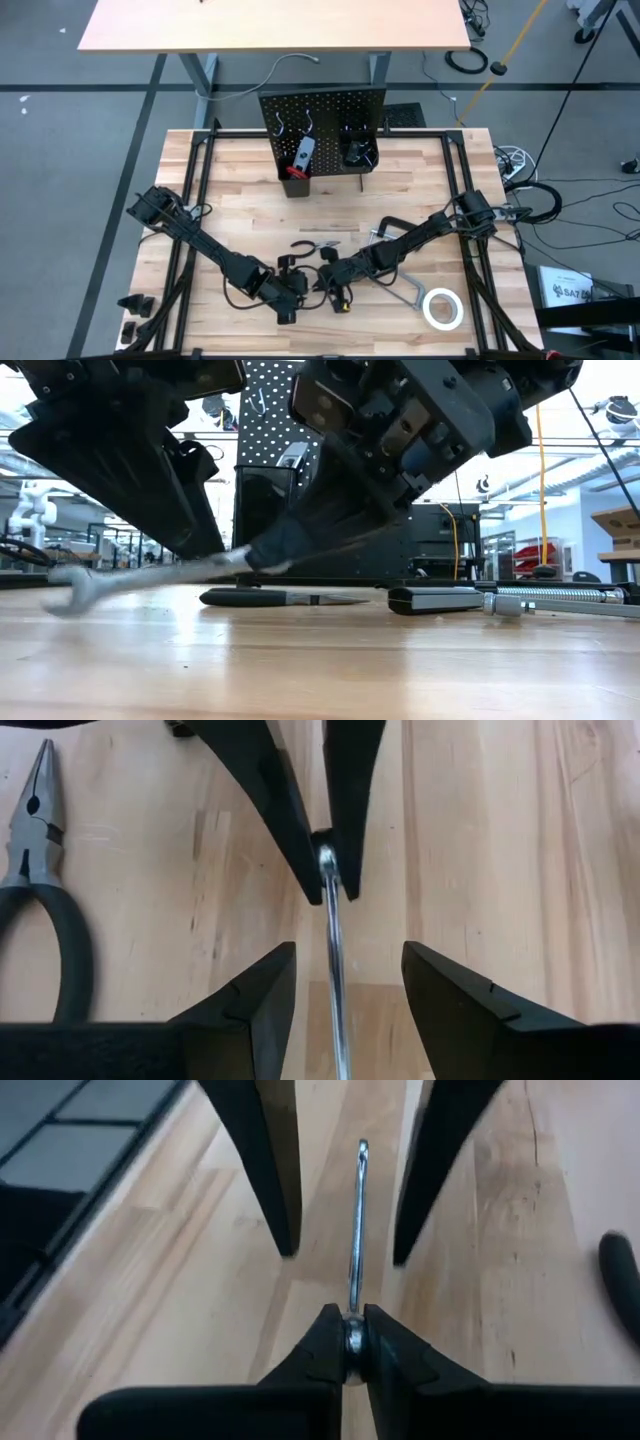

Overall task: Hang tools onto peg board
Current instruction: Put the wrench into the left black bin on the pegboard

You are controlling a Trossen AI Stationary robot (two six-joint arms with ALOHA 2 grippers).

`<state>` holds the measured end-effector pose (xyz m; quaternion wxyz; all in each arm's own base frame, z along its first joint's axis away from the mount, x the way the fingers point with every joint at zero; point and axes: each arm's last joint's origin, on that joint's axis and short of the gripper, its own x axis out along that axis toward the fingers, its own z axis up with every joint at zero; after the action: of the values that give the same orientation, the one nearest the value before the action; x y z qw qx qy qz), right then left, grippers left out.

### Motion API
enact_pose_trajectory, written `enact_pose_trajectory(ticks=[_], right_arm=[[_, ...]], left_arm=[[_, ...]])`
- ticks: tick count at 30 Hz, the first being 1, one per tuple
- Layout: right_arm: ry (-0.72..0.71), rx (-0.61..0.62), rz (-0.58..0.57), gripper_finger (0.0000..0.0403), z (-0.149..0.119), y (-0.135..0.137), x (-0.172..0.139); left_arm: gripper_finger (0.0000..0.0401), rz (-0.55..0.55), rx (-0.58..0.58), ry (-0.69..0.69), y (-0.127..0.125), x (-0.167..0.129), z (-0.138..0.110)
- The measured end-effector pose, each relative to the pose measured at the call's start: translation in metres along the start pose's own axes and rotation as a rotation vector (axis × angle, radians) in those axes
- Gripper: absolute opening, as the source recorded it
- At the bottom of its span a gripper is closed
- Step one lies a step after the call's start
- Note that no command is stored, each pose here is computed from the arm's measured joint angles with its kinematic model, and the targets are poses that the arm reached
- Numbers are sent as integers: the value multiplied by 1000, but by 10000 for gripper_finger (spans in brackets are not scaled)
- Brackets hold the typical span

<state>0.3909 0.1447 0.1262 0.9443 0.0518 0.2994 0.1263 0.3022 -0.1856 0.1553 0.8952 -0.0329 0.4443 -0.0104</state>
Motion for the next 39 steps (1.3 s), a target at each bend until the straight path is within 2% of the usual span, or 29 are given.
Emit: enact_pose_trajectory(ticks=[19,24,31,35,39], right_arm=[[-58,1,3,14,10,2,-5],[-59,1,3,14,11,2,-6],[-42,1,-1,14,9,1,-6],[-41,1,-2,18,9,1,-6],[-45,2,3,55,10,2,-6]], left_arm=[[182,2,-26,1,0,1,0],[135,4,-29,1,1,1,0],[18,8,-29,-1,2,1,1],[14,9,-27,0,2,1,1],[10,9,-19,-1,2,1,1]])
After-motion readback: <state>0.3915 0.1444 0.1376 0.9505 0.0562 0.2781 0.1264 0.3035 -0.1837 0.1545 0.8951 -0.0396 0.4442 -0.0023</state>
